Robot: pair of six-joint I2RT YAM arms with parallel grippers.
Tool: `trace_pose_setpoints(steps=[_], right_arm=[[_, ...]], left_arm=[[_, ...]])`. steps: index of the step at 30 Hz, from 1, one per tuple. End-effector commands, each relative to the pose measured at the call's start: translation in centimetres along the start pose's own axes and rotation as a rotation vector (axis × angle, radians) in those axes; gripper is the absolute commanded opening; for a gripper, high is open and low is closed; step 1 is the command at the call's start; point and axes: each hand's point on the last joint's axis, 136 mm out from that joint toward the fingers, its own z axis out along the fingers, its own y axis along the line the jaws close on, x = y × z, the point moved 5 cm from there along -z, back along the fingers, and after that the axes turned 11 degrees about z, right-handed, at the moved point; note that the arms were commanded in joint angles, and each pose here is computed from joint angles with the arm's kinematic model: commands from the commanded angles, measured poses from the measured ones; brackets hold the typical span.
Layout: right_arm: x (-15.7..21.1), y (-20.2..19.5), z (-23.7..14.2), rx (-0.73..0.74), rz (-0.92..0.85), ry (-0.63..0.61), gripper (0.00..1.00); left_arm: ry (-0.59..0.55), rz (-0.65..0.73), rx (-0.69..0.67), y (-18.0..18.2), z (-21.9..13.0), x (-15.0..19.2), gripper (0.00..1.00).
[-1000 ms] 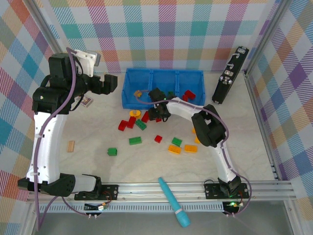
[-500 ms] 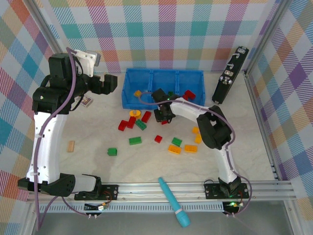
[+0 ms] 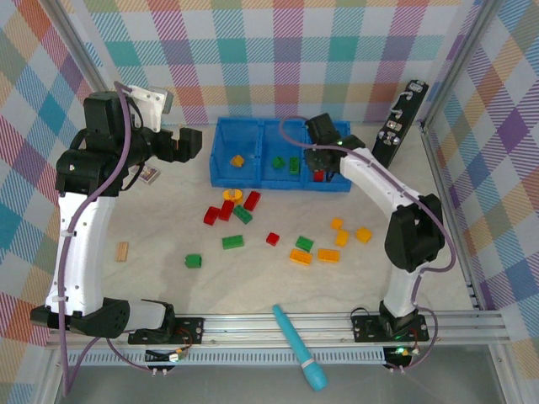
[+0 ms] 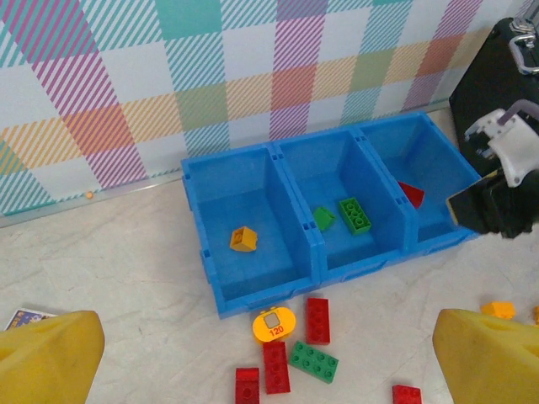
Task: Sort the legos into containers by color
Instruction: Place the lego in the container, then pick up the lego from the center of the table.
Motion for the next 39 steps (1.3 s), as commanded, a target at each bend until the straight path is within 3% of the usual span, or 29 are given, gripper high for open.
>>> trace_pose_setpoints(steps=[1,6,11,19,22,27,30,39], right_arm=[[-1.4,-0.8,2.6,0.026,-0.005,-0.024,0.27],[-2.0,-1.4,6.8,0.036,0.021,0.0,0.29],[-1.9,-1.0,9.2,0.03,0.026,0.028,0.37],[-2.5,-1.0,6.7,-0.011,0.04,0.001,0.55],[-1.9,-1.0,4.5,-0.027,0.04,-0.001,0.56],[0.9,-0.1,0.1,-0.087,0.041,0.002,0.56],[3.9,2.3,-2.0,-0.199,-0.022,0.019,0.56],[14.8,11.1,-3.7,-0.552,-0.461,0.181,0.58]], left_arm=[[-0.023,0.019,-0.005,-0.2,-0.3,-0.4,1.0],[-0.016,0.017,-0.005,-0.2,-0.2,-0.4,1.0],[-0.017,0.024,-0.017,-0.1,-0.3,-0.4,1.0],[-0.015,0.013,0.008,-0.2,0.3,-0.5,1.0],[-0.02,0.007,0.033,-0.6,0.5,-0.4,1.0],[-0.029,0.006,0.042,-0.7,0.4,-0.2,1.0],[-0.033,0.006,0.042,-0.8,0.3,-0.1,1.0],[-0.07,0.031,0.075,-1.5,-0.5,-0.1,1.0]])
